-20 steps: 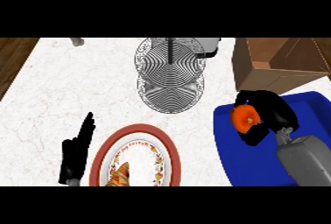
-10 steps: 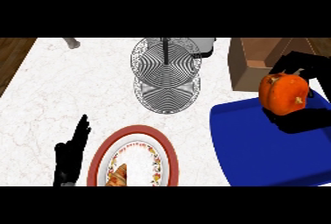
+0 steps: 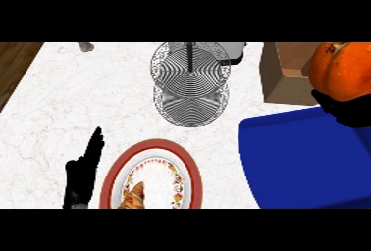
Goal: Pick the squash from the tray and place it in the tiered basket
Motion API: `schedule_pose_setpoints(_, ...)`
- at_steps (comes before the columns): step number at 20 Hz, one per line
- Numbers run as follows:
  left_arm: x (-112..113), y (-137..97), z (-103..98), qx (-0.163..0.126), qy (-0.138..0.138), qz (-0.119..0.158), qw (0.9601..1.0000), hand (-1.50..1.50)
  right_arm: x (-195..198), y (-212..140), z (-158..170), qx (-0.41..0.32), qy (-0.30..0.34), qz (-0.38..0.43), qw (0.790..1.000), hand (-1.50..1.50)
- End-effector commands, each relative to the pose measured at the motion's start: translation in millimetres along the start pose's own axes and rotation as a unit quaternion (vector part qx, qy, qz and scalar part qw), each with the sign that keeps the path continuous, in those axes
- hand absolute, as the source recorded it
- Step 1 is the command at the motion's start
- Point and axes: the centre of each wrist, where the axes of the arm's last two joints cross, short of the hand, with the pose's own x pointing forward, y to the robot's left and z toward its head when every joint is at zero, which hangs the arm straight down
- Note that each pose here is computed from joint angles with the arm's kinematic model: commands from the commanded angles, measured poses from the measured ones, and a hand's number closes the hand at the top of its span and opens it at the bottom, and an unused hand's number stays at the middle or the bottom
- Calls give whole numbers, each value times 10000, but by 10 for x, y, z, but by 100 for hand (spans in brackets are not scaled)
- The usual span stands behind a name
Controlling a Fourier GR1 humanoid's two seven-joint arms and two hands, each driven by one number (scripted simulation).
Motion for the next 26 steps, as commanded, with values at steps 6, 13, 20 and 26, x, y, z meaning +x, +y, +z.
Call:
schedule_pose_setpoints(6, -20, 31, -46, -45, 131, 5, 9999, 0, 283, 254, -504, 81, 257, -19, 9996, 150)
schedule_pose_setpoints(13, 82, -109, -20, -66, 42, -72, 9999, 0, 559, 499, -941, 238, 80, -29, 9997, 150)
schedule_pose_setpoints(20, -47, 42, -25, -73, 91, 14, 9999, 0, 517, 955, -1234, 611, -3, 228, 9979, 150)
schedule_pose_setpoints(26, -38, -41, 34, -108, 51, -7, 9999, 0, 630, 1488, -1366, 608, 250, 440, 9969, 150)
